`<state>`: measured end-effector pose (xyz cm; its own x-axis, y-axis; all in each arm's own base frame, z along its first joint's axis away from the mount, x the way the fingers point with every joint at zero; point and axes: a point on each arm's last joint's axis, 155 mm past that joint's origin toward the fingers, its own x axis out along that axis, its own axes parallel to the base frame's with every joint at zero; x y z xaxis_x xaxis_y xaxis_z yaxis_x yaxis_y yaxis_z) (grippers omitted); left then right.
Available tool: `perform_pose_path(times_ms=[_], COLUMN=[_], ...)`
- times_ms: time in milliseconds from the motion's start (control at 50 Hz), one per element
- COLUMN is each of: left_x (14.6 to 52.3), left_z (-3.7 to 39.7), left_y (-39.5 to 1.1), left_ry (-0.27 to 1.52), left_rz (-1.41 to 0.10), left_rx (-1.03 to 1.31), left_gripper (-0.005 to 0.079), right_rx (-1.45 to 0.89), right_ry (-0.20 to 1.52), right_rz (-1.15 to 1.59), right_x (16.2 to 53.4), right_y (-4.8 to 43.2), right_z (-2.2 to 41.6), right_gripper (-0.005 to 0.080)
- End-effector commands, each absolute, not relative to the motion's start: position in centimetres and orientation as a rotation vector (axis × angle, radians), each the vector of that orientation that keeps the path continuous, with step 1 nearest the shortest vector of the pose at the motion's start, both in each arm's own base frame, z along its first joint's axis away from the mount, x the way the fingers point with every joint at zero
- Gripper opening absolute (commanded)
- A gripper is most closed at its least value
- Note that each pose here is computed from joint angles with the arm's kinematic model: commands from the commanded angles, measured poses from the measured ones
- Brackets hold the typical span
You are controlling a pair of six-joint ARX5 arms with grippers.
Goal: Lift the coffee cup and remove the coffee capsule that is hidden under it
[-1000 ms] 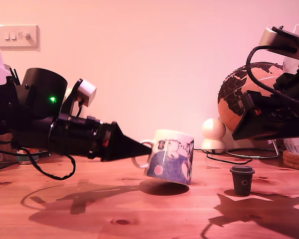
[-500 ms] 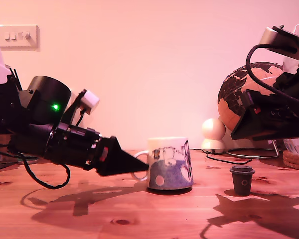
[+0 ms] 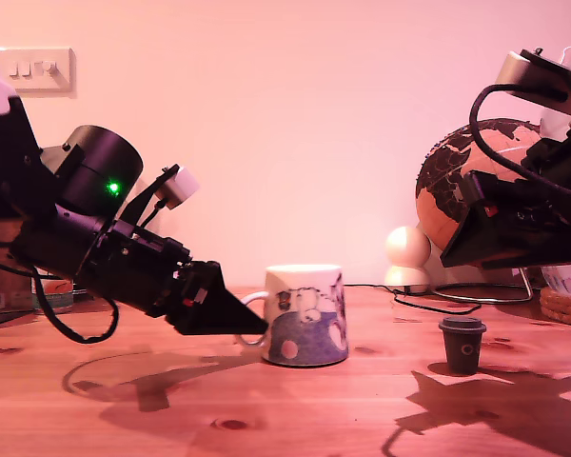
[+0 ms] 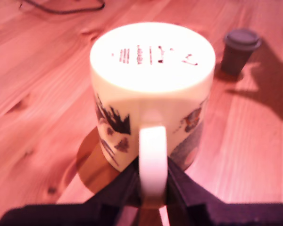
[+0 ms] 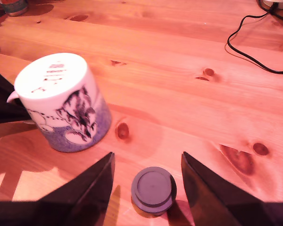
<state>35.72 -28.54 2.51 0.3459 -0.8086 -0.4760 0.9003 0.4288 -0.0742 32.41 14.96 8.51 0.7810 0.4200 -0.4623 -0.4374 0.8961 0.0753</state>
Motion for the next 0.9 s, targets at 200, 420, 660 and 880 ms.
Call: perform_pose_path(times_ms=[200,420,660,880], left_x=[33.8,33.8,33.8,35.5], left_z=[0.0,-0.5,0.5,2.9], left_y=[-28.3,-28.5,-29.1,-28.5], left_ry=[0.603,0.618,0.593,0.536], left_rz=[-1.124,-1.096,-1.110,-1.026], left_rx=[0.212,0.242,0.248,0.287], left_gripper=[0.0067,0.0269,0.0338,0.0441], right_rx=[-0.016,-0.016,-0.010,-0.006], right_ry=[0.480,0.479,0.481,0.482], right_rz=[0.471,0.471,0.487,0.492], right_x=[32.4,32.4,32.3,32.2], right_y=[15.3,15.3,15.5,15.6], right_z=[9.0,9.0,9.0,9.0], right_gripper=[0.0408,0.0408,0.0408,0.0408])
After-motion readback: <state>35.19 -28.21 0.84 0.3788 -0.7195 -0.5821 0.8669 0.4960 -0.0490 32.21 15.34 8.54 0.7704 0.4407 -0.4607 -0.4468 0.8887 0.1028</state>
